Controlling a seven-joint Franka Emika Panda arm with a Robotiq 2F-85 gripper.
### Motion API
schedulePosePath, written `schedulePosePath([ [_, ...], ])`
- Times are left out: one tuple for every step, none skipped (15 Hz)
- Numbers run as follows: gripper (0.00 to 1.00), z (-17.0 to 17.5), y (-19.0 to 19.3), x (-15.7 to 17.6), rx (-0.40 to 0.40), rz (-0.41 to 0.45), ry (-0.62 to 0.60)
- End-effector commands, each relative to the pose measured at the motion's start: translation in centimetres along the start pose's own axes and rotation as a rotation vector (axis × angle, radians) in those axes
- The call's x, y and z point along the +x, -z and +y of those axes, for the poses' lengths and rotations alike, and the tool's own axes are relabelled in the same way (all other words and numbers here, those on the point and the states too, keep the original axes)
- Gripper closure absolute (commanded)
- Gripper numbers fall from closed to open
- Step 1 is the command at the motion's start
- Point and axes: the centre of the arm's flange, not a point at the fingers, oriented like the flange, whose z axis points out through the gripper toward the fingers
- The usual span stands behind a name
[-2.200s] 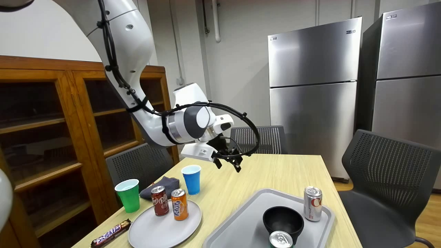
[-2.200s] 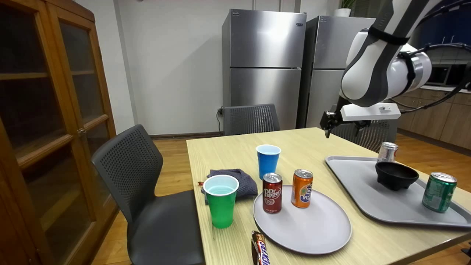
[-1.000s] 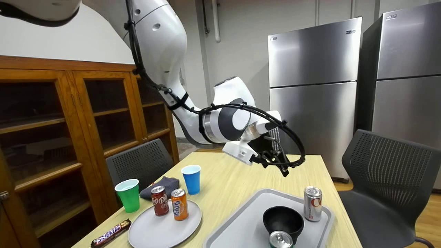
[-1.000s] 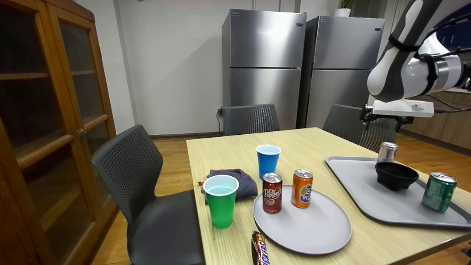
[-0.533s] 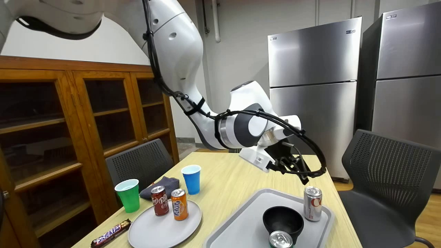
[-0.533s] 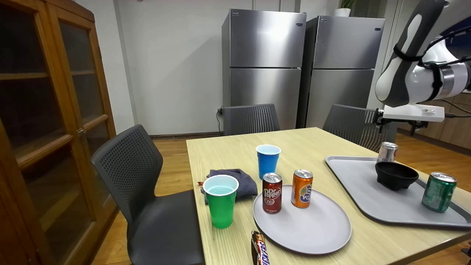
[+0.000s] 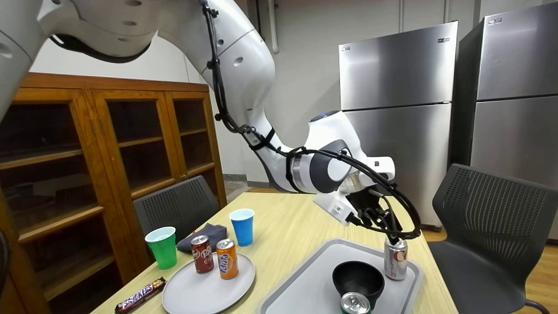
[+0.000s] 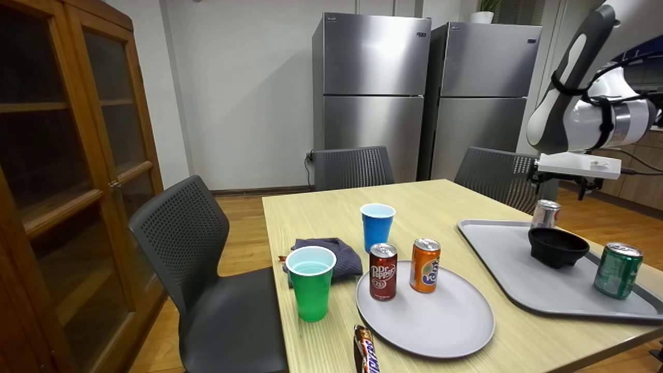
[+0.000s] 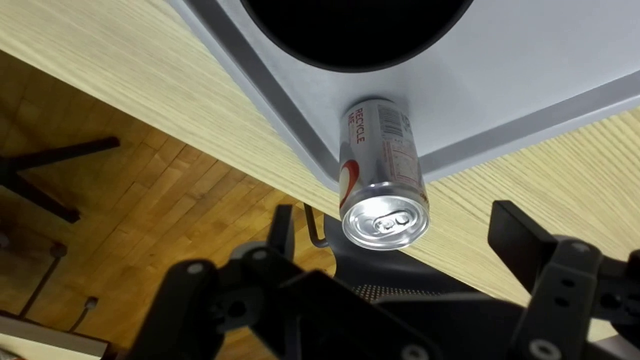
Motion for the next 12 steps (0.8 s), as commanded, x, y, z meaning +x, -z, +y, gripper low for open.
schedulePosePath([
  [0.0, -0.5, -1.9, 2.0, 0.003, -0.041, -0.031],
  [0.0, -0.6, -2.2, 2.2, 0.0, -0.047, -0.034],
  [0.0, -0.7, -2.8, 2.3, -0.014, -0.043, -0.039],
  [0.0, -0.8, -3.2, 2.5, -0.013, -0.054, -0.04],
  [0.0, -0.9, -3.7, 2.7, -0.018, -0.059, -0.043],
  [0.0, -1.0, -4.1, 2.9, -0.022, -0.064, -0.044],
  [0.0, -1.2, -4.6, 3.0, -0.026, -0.072, -0.046],
  [0.0, -1.4, -5.1, 3.2, -0.029, -0.077, -0.047],
  [0.0, -1.6, -5.5, 3.3, -0.031, -0.083, -0.05],
  [0.0, -1.8, -5.9, 3.4, -0.033, -0.086, -0.054],
  [0.0, -1.9, -6.2, 3.7, -0.036, -0.09, -0.06],
  [0.0, -2.1, -6.6, 3.8, -0.038, -0.094, -0.064],
])
